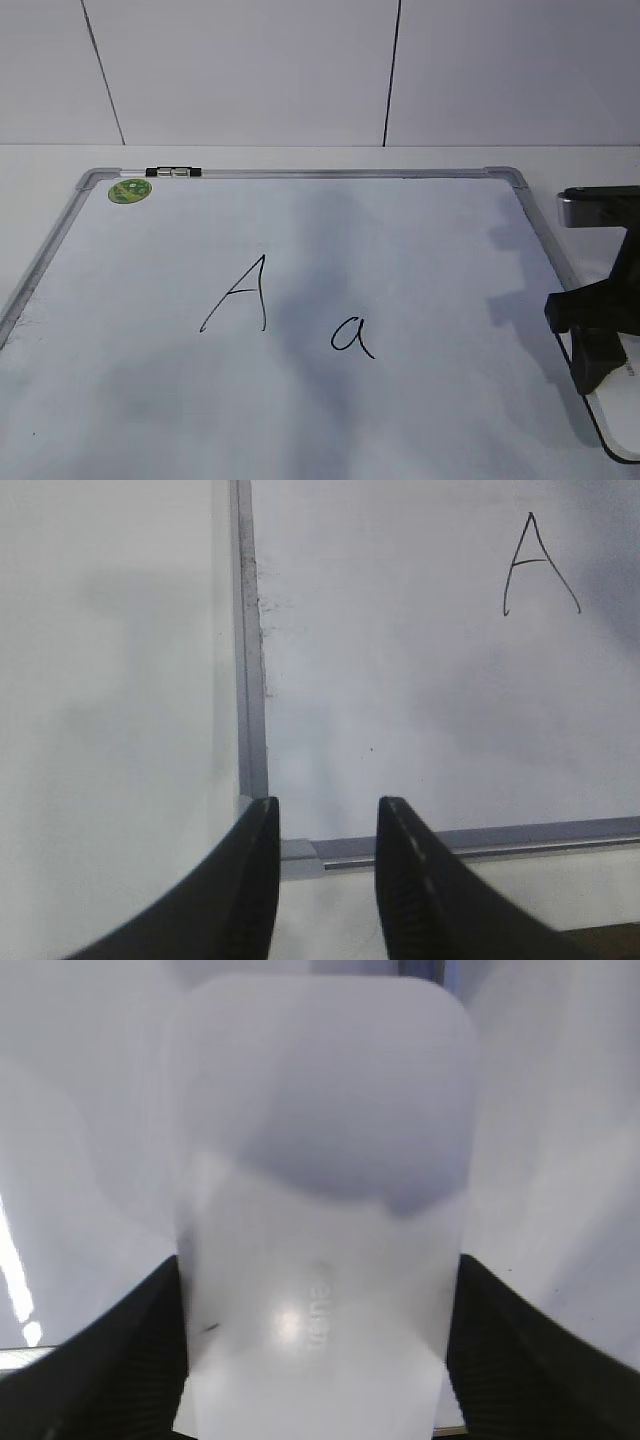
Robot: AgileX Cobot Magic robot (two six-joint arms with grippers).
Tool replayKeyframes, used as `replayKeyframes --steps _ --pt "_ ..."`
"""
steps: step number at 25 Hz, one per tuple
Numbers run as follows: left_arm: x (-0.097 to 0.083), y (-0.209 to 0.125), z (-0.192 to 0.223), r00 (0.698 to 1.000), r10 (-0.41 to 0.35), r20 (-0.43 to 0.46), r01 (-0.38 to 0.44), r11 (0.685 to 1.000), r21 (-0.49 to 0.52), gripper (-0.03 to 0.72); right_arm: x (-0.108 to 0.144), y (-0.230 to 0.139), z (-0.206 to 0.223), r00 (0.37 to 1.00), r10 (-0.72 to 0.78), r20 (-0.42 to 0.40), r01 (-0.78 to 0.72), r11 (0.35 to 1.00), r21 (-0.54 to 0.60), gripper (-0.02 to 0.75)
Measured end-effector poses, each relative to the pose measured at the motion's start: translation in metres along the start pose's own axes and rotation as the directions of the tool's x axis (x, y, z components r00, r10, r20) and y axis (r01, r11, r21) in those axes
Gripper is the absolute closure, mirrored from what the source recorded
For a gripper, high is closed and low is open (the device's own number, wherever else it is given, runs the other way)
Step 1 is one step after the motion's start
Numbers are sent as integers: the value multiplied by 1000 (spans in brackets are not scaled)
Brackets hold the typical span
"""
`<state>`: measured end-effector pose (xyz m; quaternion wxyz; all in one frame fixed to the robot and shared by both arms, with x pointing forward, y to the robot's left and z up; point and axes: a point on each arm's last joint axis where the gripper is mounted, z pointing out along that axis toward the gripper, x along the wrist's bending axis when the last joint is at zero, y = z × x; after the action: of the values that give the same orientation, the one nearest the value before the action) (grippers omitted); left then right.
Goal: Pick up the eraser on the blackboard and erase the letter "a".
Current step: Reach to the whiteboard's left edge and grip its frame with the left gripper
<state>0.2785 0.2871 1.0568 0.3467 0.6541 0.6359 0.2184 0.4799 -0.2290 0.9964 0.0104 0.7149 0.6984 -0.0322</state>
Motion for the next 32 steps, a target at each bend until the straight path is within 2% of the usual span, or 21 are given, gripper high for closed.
replayKeyframes --steps 5,10,18,25,32 --pt "-1 31 9 1000 -8 -11 8 1000 29 439 1 0 0 1000 3 -9 -3 1000 3 167" --pt "0 61 30 999 -13 -32 17 992 129 439 5 -2 0 998 27 -59 -26 999 22 167" --pt "3 102 72 998 -14 -60 30 964 266 439 8 -3 0 996 40 -82 -37 999 33 167" --pt "10 121 119 996 4 -93 32 924 381 439 7 -4 -1 996 40 -77 -36 998 52 167" --pt "16 126 161 994 4 -106 43 896 443 439 6 -2 -7 998 25 -60 -22 998 51 167"
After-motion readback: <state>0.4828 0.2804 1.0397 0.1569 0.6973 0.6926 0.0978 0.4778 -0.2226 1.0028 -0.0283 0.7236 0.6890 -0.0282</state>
